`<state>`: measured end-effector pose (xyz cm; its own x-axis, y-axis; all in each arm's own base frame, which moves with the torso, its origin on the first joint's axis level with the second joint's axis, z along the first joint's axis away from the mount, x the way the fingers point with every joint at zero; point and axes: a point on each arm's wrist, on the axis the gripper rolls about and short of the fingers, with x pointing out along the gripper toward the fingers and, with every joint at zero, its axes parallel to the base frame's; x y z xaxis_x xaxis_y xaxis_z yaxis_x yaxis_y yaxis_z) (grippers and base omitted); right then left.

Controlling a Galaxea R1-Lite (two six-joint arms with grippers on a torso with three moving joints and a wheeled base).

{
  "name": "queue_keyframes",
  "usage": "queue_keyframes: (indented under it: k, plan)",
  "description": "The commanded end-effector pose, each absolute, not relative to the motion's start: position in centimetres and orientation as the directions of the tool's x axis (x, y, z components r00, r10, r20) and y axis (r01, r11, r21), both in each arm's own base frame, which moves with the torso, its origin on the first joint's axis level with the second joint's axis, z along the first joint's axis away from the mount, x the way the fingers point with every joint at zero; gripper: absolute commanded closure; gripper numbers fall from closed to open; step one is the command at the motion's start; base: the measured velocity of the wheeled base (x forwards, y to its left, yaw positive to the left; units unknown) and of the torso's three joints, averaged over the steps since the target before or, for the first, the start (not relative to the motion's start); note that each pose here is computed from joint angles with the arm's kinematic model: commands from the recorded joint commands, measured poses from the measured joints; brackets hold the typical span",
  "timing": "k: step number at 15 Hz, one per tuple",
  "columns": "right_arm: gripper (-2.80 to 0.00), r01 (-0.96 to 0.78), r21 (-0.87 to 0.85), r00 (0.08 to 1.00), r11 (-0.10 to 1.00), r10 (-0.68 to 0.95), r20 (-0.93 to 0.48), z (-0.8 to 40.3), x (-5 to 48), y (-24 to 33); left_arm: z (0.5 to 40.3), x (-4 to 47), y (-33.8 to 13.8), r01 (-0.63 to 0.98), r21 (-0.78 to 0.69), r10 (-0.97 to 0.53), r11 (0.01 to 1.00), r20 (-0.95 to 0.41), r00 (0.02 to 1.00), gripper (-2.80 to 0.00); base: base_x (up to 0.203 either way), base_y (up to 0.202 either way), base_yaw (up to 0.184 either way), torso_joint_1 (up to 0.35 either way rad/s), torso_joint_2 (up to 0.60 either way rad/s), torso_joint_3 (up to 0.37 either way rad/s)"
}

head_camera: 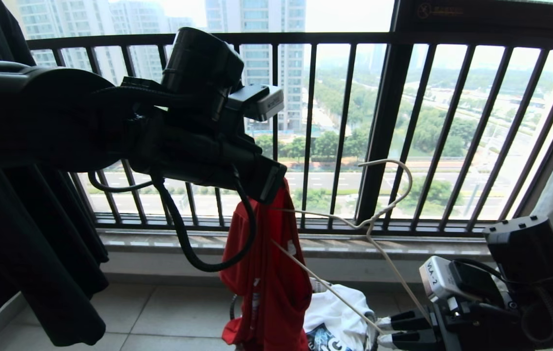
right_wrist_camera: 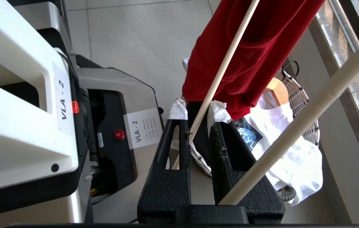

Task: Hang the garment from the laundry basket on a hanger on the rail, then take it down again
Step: Hang the clothes on the clothes rack

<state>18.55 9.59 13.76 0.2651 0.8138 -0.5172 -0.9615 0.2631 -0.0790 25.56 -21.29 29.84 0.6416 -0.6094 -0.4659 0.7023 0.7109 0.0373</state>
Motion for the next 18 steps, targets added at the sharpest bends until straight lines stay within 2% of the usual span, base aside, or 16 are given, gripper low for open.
queue_keyframes:
  k: [1,4,7,10,12,18]
  plan:
    - [0.0,-0.971,-0.076,0.232,0.225,0.828,-0.51,13.8,17.9,9.9,30.4,25.9,-21.7,0.723,0.08,-0.624,0.686,-0.446,0.642,0.0,0.0,0.0,0.0,0.0,0.0,0.0]
    - [0.0,-0.977,-0.076,0.211,0.201,0.833,-0.512,13.7,17.4,10.2,31.5,26.4,-19.8,0.699,0.197,-0.579,0.687,-0.432,0.691,0.0,0.0,0.0,0.0,0.0,0.0,0.0]
    - [0.0,-0.976,-0.086,0.214,0.199,0.837,-0.504,13.9,17.2,10.2,31.9,25.8,-18.1,0.674,0.224,-0.515,0.704,-0.493,0.702,0.0,0.0,0.0,0.0,0.0,0.0,0.0]
    - [0.0,-0.981,-0.094,0.194,0.17,0.845,-0.498,14.1,16.4,10.4,31.3,26.1,-18.2,0.681,0.287,-0.494,0.674,-0.51,0.704,0.0,0.0,0.0,0.0,0.0,0.0,0.0]
    - [0.0,-0.984,-0.09,0.18,0.156,0.847,-0.501,14.0,16.2,10.6,31.4,26.3,-18.1,0.647,0.351,-0.445,0.677,-0.505,0.739,0.0,0.0,0.0,0.0,0.0,0.0,0.0]
    - [0.0,-0.989,-0.088,0.146,0.118,0.855,-0.498,14.0,15.4,11.1,30.3,26.5,-19.2,0.674,0.362,-0.451,0.644,-0.531,0.717,0.0,0.0,0.0,0.0,0.0,0.0,0.0]
